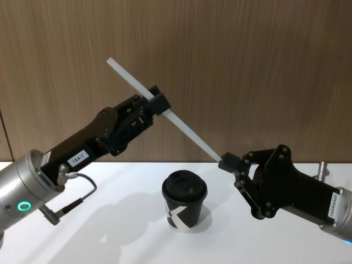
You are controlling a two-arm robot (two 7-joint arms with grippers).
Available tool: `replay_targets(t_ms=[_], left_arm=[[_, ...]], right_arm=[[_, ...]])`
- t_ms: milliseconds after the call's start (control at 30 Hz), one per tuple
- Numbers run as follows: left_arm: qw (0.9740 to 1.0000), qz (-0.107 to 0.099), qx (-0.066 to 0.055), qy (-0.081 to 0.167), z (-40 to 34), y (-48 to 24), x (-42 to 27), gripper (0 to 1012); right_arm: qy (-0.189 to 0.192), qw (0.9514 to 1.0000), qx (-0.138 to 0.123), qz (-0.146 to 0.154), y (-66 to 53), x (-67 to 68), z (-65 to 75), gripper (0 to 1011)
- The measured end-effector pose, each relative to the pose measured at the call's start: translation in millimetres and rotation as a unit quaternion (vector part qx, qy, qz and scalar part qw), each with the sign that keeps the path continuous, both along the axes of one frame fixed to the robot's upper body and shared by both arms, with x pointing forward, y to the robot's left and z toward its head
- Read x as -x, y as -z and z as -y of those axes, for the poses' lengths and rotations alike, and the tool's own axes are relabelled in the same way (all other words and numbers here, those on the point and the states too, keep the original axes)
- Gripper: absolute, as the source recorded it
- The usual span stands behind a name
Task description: Pick up the straw with one hand, pass it to the other hand, and insert it into the cup.
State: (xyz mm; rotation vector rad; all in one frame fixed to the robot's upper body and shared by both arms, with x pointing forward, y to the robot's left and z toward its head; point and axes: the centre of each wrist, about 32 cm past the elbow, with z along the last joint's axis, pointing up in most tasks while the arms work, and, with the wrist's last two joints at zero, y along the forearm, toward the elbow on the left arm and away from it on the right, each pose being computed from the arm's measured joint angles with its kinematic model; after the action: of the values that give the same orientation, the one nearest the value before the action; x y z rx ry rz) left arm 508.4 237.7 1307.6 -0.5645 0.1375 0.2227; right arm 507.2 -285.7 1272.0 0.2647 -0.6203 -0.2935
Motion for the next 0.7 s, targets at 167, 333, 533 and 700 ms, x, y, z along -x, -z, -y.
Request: replay_targets(t_ms=[167, 333, 533, 700], left_arm=[[1.0, -0.001, 0.0, 0.0, 0.1, 0.1, -0.1, 229], [1.0, -0.001, 0.001, -0.001, 0.4, 0.2, -0.2, 93], [1.0, -0.002, 0.001, -0.001, 0.6, 0.2, -0.3, 41], [1.0, -0.002, 0.001, -0.001, 0.7, 0.0, -0.4, 19]], right_arm=[[0.0, 1.0, 0.0, 0.0, 0.0, 0.0, 0.0, 0], [0.0, 1.0, 0.0, 0.0, 0.0, 0.0, 0.0, 0], [0.0, 1.0, 0.0, 0.0, 0.0, 0.0, 0.0, 1], [0.0, 1.0, 0.0, 0.0, 0.0, 0.0, 0.0, 34]])
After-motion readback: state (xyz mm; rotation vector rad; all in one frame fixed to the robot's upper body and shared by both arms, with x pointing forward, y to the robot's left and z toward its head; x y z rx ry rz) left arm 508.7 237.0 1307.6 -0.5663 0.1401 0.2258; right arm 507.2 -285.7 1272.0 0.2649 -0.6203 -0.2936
